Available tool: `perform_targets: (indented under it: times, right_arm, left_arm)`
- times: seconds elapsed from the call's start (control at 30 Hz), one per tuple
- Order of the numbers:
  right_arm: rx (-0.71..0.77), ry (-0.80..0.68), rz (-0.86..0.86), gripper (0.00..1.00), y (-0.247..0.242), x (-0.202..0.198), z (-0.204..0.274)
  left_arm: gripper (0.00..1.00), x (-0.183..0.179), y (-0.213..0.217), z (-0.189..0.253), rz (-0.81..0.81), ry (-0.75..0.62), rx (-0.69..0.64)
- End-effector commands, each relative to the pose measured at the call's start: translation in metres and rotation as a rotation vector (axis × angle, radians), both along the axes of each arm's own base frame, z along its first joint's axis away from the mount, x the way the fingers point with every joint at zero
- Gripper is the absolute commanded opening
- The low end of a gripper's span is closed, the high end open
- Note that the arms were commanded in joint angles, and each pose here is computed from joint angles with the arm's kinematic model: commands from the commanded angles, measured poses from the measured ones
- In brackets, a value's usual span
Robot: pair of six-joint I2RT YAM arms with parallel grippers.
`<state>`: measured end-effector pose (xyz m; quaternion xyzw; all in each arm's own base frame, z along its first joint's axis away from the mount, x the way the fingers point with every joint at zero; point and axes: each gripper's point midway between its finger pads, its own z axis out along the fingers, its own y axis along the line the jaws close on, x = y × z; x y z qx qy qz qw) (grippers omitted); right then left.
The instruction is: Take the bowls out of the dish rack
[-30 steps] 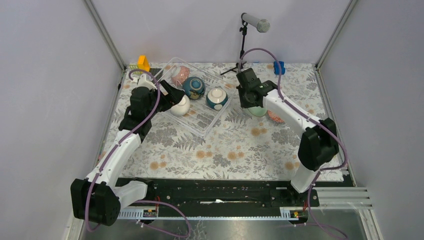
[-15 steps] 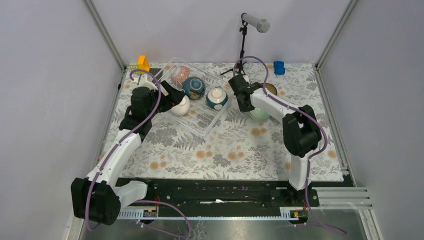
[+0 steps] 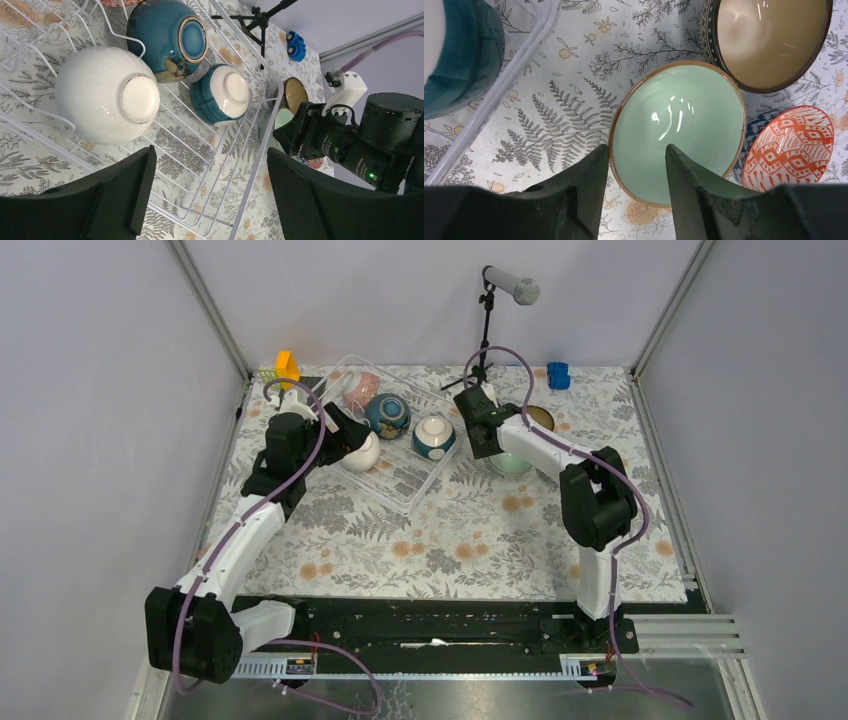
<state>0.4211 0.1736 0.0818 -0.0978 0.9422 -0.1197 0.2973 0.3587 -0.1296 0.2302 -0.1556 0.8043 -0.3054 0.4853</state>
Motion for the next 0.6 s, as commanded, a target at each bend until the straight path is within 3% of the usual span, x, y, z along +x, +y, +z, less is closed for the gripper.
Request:
perform_targets:
  times: [0.0, 0.37, 0.5, 0.57]
  right_arm:
    - [0.048, -0.101, -0.007, 0.53, 0.002, 0.002, 0.039]
    - [0.306, -0.190, 0.068, 0.57, 0.018, -0.033, 0.096]
    - [0.450, -0.225, 0.132, 0.72, 0.032, -0.051, 0.120]
    - [0.527, -0.246, 0.175, 0.85, 0.039, -0.062, 0.135]
  left_arm:
    - [0.86, 0.006, 0.002, 0.000, 0.004, -0.023, 0.014]
    - [0.86, 0.013, -0.003, -0.017, -0.011, 0.026, 0.012]
    - [0.92, 0.018, 0.001, -0.017, 0.009, 0.021, 0.037]
    - [0.97, 0.022, 0.006, -0.017, 0.037, 0.024, 0.064]
